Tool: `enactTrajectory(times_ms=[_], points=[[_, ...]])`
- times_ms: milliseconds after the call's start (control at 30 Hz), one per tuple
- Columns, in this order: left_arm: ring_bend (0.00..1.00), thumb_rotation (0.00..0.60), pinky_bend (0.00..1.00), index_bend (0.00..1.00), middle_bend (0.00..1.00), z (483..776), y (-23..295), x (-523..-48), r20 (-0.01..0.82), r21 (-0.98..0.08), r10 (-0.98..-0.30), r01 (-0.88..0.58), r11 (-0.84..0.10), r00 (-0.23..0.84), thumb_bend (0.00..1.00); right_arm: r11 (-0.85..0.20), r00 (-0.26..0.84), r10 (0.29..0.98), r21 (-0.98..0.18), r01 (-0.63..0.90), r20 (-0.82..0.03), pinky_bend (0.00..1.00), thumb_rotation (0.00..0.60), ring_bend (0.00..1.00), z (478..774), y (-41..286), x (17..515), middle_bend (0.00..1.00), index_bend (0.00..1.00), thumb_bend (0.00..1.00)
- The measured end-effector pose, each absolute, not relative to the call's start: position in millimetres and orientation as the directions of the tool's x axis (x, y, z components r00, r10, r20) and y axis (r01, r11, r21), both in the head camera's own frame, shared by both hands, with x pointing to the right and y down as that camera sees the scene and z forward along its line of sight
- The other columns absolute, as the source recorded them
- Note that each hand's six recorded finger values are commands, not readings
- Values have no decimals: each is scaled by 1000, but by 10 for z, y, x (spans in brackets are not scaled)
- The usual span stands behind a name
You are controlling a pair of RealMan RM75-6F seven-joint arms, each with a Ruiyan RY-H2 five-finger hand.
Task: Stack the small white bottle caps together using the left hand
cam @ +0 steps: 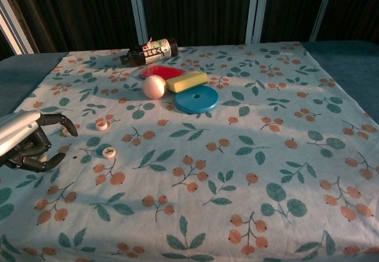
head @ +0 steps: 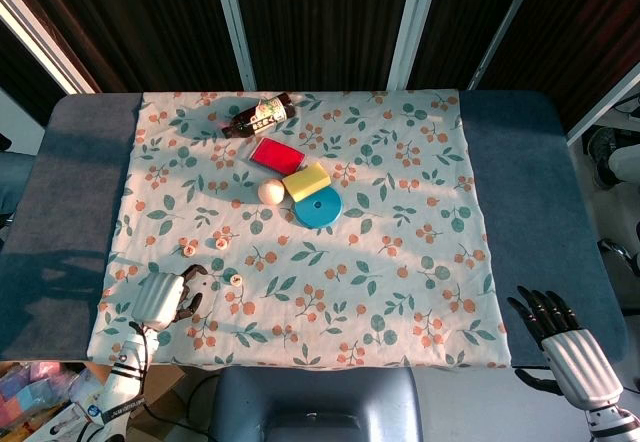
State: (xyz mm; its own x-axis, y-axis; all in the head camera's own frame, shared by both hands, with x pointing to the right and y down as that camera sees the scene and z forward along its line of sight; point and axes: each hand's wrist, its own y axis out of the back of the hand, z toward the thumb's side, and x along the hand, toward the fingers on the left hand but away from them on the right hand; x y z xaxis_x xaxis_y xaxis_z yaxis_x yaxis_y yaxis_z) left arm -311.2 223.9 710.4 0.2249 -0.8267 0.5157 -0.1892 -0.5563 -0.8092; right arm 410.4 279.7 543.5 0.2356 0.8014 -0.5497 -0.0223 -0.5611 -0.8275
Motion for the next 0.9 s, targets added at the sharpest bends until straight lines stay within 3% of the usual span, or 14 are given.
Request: enactTrajectory(times_ms=[367, 900], points=[[1000, 600, 1000, 373, 1000, 7350, 2245, -2491, 531, -814, -812, -120, -568, 243, 403, -564, 239, 799, -826, -17, -551, 0, 600, 0, 5425, 2793, 4121, 0, 0, 178], [1000, 600, 1000, 406, 1000, 7496, 2139, -2462, 552, -813, -810, -91, -576, 198, 403, -557, 235, 806, -831, -9, -543, 0, 600, 0, 5402, 2775, 4135, 0, 0, 178]])
